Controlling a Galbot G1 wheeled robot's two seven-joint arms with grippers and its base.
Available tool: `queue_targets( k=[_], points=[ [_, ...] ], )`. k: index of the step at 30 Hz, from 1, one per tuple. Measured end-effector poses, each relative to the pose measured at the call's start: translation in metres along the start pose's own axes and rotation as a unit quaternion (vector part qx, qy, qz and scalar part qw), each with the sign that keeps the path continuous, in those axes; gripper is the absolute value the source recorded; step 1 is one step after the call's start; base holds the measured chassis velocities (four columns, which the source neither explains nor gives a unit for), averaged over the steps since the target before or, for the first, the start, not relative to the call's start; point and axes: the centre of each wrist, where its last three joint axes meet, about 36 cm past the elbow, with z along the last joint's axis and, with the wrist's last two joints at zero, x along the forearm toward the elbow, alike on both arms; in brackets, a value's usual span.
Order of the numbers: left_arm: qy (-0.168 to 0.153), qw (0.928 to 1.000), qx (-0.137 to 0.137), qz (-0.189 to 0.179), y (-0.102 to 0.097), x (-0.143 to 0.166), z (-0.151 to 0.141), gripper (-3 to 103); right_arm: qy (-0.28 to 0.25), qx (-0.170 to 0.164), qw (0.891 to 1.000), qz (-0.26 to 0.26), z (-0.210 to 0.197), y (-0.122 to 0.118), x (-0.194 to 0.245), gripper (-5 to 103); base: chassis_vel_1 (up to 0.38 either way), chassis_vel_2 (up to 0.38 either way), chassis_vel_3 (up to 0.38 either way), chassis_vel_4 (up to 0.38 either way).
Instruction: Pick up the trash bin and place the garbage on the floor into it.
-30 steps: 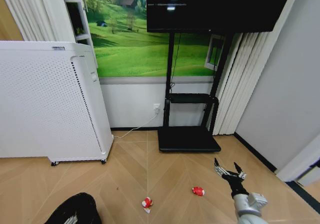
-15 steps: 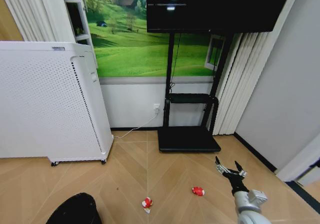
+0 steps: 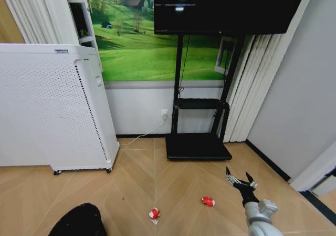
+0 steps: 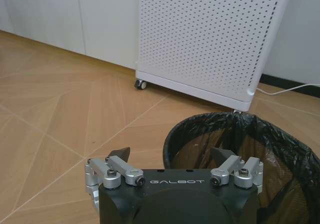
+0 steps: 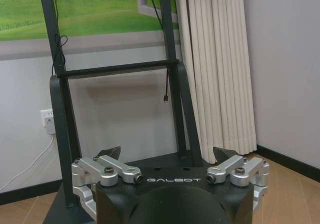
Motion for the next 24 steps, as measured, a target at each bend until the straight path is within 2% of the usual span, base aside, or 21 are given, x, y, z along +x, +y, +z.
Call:
queue_targets(
  k=[5, 6, 7, 8, 9, 10, 11, 13, 15, 16, 21, 24],
  points=[
    [0.005, 0.9994, 0.001, 0.035, 0.009, -0.017, 0.008, 91, 0.002, 0.000, 1.000, -0.002, 0.000, -0.001, 0.001, 100, 0.000, 0.000, 0.000, 0.000],
    [0.012, 0.9988, 0.011, 0.047, 0.009, -0.023, 0.013, 87, 0.000, 0.000, 1.000, -0.002, -0.001, -0.002, 0.001, 100, 0.000, 0.000, 0.000, 0.000],
    [0.020, 0.9981, 0.024, 0.053, 0.008, -0.027, 0.016, 89, -0.001, 0.000, 1.000, -0.002, -0.002, -0.004, 0.000, 100, 0.000, 0.000, 0.000, 0.000],
    [0.020, 0.9981, 0.024, 0.053, 0.008, -0.027, 0.016, 89, -0.001, 0.000, 1.000, -0.002, -0.002, -0.004, 0.000, 100, 0.000, 0.000, 0.000, 0.000],
    [0.030, 0.9971, 0.038, 0.059, 0.006, -0.030, 0.019, 89, -0.002, 0.000, 1.000, -0.002, -0.004, -0.005, -0.001, 100, 0.000, 0.000, 0.000, 0.000],
    [0.030, 0.9971, 0.038, 0.059, 0.006, -0.030, 0.019, 89, -0.002, 0.000, 1.000, -0.002, -0.004, -0.005, -0.001, 100, 0.000, 0.000, 0.000, 0.000],
    [0.047, 0.9951, 0.059, 0.064, 0.003, -0.030, 0.020, 89, -0.003, 0.000, 1.000, -0.002, -0.005, -0.006, -0.002, 100, 0.000, 0.000, 0.000, 0.000],
    [0.056, 0.9940, 0.068, 0.064, 0.001, -0.030, 0.021, 89, -0.003, 0.000, 1.000, -0.002, -0.006, -0.006, -0.002, 100, 0.000, 0.000, 0.000, 0.000],
    [0.080, 0.9918, 0.084, 0.053, -0.002, -0.029, 0.019, 90, -0.003, 0.000, 1.000, -0.002, -0.006, -0.006, -0.002, 100, 0.000, 0.000, 0.000, 0.000],
    [0.094, 0.9900, 0.095, 0.044, -0.004, -0.028, 0.016, 93, -0.003, -0.001, 1.000, -0.002, -0.007, -0.005, -0.002, 100, 0.000, 0.000, 0.000, 0.000],
    [0.117, 0.9851, 0.122, 0.030, -0.010, -0.025, 0.007, 90, 0.000, 0.000, 1.000, -0.004, -0.007, -0.004, -0.002, 100, 0.000, 0.000, 0.000, 0.000],
    [0.139, 0.9773, 0.158, 0.020, -0.020, -0.021, -0.006, 89, 0.001, 0.000, 1.000, -0.004, -0.008, -0.005, -0.001, 100, 0.000, 0.000, 0.000, 0.000]
  ],
)
